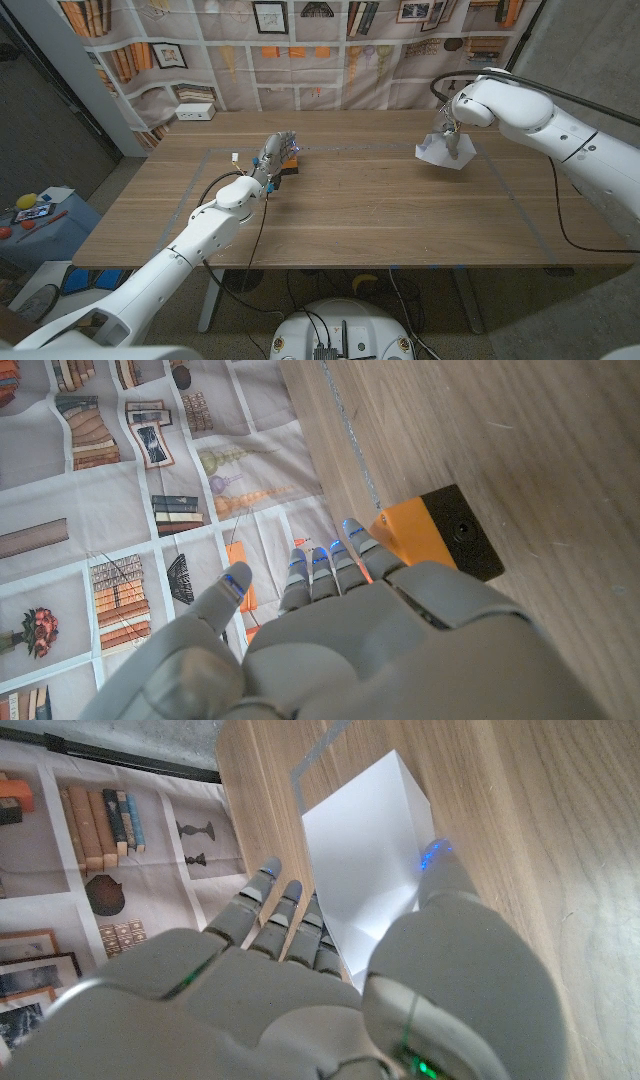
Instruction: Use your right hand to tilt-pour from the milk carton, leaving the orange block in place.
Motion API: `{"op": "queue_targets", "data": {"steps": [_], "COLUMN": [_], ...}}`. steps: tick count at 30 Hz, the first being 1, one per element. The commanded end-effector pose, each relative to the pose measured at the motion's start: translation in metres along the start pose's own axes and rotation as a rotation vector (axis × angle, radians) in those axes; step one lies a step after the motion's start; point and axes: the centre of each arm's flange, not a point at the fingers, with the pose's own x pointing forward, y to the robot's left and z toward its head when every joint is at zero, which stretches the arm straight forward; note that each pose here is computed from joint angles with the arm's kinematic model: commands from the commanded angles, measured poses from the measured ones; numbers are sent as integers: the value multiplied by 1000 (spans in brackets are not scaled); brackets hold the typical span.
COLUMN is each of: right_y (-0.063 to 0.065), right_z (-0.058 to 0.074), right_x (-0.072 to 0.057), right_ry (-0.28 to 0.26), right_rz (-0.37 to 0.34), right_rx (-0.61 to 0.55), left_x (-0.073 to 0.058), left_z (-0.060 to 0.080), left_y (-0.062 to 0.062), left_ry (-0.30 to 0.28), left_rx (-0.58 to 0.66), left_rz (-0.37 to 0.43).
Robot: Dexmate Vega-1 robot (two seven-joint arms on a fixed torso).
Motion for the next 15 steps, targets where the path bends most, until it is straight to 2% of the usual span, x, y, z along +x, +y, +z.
{"op": "queue_targets", "data": {"steps": [1,15], "right_y": [-4,-9], "right_z": [2,7], "right_x": [6,6], "right_ry": [60,99], "right_rz": [79,100], "right_rx": [-119,-204], "left_x": [-8,-11], "left_z": [-4,-7], "left_y": [-5,-8], "left_ry": [6,4], "left_rx": [-11,-14], "left_rz": [3,7]}}
